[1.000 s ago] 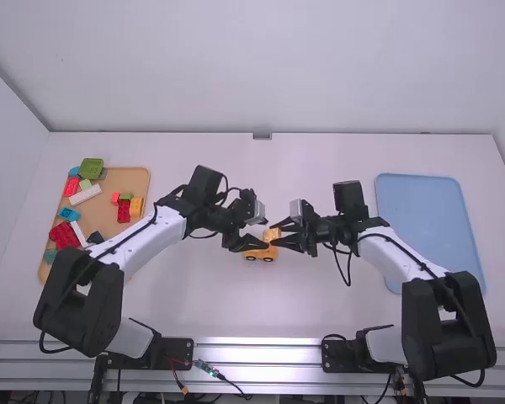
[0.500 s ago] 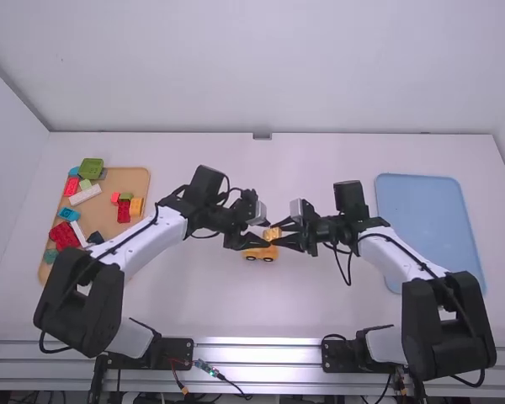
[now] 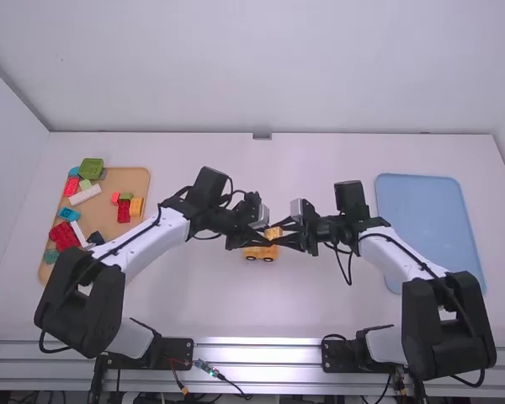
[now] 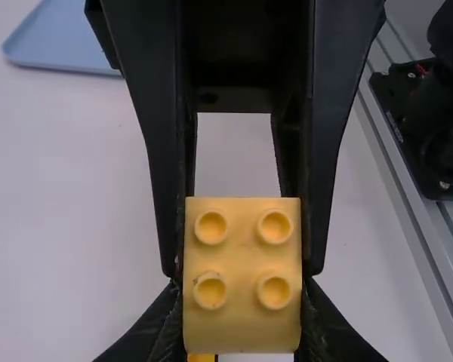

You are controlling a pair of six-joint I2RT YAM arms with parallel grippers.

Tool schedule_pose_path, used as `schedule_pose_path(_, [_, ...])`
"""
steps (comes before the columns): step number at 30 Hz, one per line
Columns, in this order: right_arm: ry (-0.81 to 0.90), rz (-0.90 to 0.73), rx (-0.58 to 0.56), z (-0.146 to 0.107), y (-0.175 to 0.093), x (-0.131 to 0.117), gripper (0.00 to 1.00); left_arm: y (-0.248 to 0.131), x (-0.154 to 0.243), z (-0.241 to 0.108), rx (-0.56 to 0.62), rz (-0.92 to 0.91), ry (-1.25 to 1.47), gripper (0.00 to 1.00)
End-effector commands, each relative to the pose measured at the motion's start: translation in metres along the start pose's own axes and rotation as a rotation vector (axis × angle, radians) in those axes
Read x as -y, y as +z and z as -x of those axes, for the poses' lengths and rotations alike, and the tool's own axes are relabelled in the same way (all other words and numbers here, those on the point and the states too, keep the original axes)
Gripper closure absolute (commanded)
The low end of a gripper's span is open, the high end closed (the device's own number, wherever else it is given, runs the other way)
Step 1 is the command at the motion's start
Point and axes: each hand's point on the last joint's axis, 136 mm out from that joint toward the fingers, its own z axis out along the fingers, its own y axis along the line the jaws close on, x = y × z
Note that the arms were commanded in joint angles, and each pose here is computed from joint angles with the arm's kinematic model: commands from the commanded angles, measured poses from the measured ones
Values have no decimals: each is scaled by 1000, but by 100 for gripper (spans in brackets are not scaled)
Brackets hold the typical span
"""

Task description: Assemble lego blocks to make yellow taxi

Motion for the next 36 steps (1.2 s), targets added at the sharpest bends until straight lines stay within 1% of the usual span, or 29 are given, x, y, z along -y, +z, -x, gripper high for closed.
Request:
schedule_pose_path(1, [-35,15,24,12,0,-2,100,5,4,-3,1,-21,-12,76])
schedule_pose_path(3, [-36,14,24,12,0,-2,100,4,1,-3,1,-11,-6,83])
schedule_pose_path(4, [-35,12,22,12,0,-2,98,3,0,-3,4,-6,-4,86])
schedule_pose_path(5, [-36,11,22,12,-1,-2,90,3,-1,-2,5,-4,-1,88])
schedule_pose_path(6, [-35,12,22,12,-1,-2,75,3,-1,-2,6,-3,4,92])
schedule_pose_path(7, [-36,11,22,12,-1,-2,70,4,-1,-2,7,-2,6,94])
schedule_pose_path(8, [-37,10,22,12,-1,-1,59,3,-2,-2,8,0,5,98])
schedule_pose_path(9, [-41,7,23,12,-1,-1,42,3,-2,-1,9,0,1,98])
schedule_pose_path(10, [-44,0,25,12,-3,1,19,3,-2,-1,9,0,3,98])
schedule_pose_path(11, [-43,-3,25,12,-4,2,8,3,-2,-1,9,1,2,98])
schedule_pose_path(12, [-39,-9,25,12,-5,3,1,3,-3,-1,9,2,1,98])
schedule_pose_path(16, [111,-102,-6,5,-17,23,1,5,-6,-3,-12,24,-21,98])
schedule_pose_path(18, [207,-179,-35,-3,-29,35,1,3,-22,-11,-60,111,-87,98])
schedule_pose_path(21, [246,-246,-72,-9,-41,39,1,4,-35,-14,-98,189,-127,98])
schedule_pose_path(23, [271,-325,-123,-12,-55,40,1,9,-38,-17,-133,229,-132,98])
schedule_pose_path(26, [369,-523,-206,-18,-81,52,1,20,-34,-18,-182,252,-97,98])
schedule_pose_path(27, [424,-632,-242,-22,-95,58,1,26,-32,-17,-204,266,-79,98])
schedule_pose_path(28, [455,-703,-261,-24,-104,61,1,29,-31,-16,-214,272,-66,98])
schedule_pose_path(31, [558,-946,-309,-28,-137,60,1,43,-23,-13,-250,284,-18,98])
schedule_pose_path(33, [571,-994,-308,-26,-144,57,1,47,-18,-11,-246,271,-6,98])
schedule_pose_path(36, [644,-1155,-227,-19,-166,49,1,55,-22,-7,-218,277,-30,98])
